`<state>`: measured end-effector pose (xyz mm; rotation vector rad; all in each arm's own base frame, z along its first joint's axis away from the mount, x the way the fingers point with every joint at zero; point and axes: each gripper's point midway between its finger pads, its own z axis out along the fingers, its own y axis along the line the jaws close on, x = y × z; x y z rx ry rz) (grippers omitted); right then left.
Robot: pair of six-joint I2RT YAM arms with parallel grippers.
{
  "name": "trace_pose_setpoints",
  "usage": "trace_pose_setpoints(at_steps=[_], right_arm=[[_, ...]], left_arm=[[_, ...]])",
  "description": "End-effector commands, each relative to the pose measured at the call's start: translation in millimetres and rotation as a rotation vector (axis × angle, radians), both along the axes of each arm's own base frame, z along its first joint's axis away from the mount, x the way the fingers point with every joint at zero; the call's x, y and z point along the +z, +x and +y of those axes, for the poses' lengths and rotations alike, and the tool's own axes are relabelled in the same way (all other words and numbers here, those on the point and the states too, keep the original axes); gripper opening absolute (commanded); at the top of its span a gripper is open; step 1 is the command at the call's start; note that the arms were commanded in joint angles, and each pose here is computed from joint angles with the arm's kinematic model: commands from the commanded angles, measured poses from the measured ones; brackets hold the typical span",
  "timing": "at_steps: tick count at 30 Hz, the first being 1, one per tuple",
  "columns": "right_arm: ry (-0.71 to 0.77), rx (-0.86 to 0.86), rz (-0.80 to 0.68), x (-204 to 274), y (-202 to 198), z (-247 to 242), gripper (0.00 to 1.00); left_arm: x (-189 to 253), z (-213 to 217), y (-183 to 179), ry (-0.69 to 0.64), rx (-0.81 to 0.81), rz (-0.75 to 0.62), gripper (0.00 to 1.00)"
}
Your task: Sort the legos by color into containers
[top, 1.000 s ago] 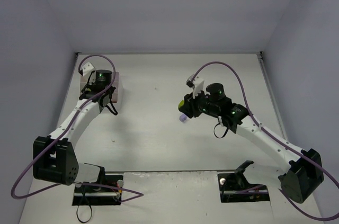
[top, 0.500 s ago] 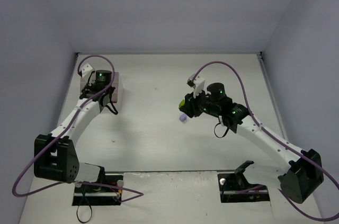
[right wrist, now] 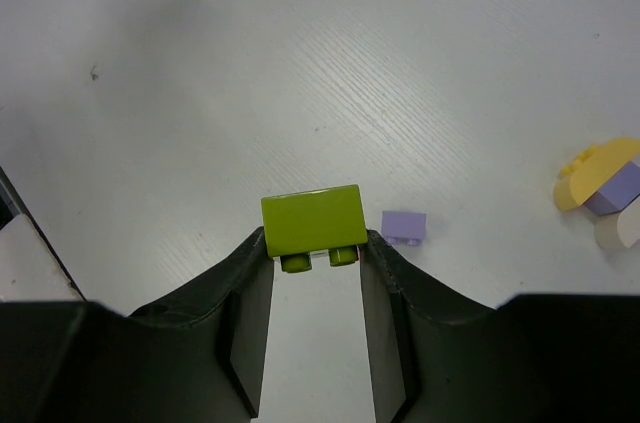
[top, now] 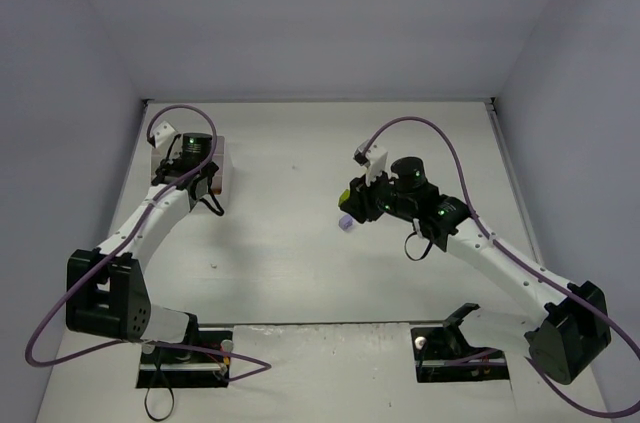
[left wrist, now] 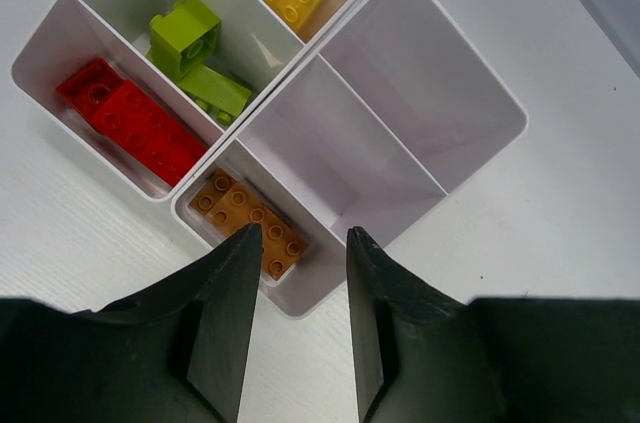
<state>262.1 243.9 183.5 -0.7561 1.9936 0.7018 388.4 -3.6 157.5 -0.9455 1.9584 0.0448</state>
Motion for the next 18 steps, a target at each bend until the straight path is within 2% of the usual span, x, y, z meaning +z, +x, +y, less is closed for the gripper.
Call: trace_pose_setpoints(at_steps=[1, 5, 7, 8, 9, 14, 15, 17, 18], right_arm=[[0.048, 0.015, -0.062, 20, 3, 2, 0.00], [0.051, 0.029, -0.074, 23, 1, 3, 0.00], [0.037, 0.052, -0.105, 24, 2, 3, 0.00], [0.037, 0.075, -0.129, 28, 2, 5, 0.00], [0.040, 0.081, -0.129, 29, 1, 6, 0.00], [0.030, 0.148, -0.225, 44, 2, 10, 0.00], [0.030, 0.158, -0.237, 47, 2, 11, 0.01], [0.027, 0.171, -0.259, 52, 4, 12, 0.01], [0.027, 0.178, -0.261, 53, 4, 14, 0.01]], left_arm=[[21, 3, 8, -0.014, 0.028, -0.062, 0.34], [39, -5, 9, -0.027, -0.028, -0.093, 0.36], [52, -11, 10, -0.020, -0.092, -0.115, 0.40], [66, -30, 10, -0.060, -0.201, -0.138, 0.44], [66, -30, 10, -0.061, -0.202, -0.138, 0.46], [104, -99, 5, -0.188, -0.563, -0.204, 0.61], [109, -122, -2, -0.244, -0.671, -0.205, 0.63], [124, -153, -10, -0.270, -0.813, -0.225, 0.66], [128, -182, -25, -0.295, -0.930, -0.214, 0.67]])
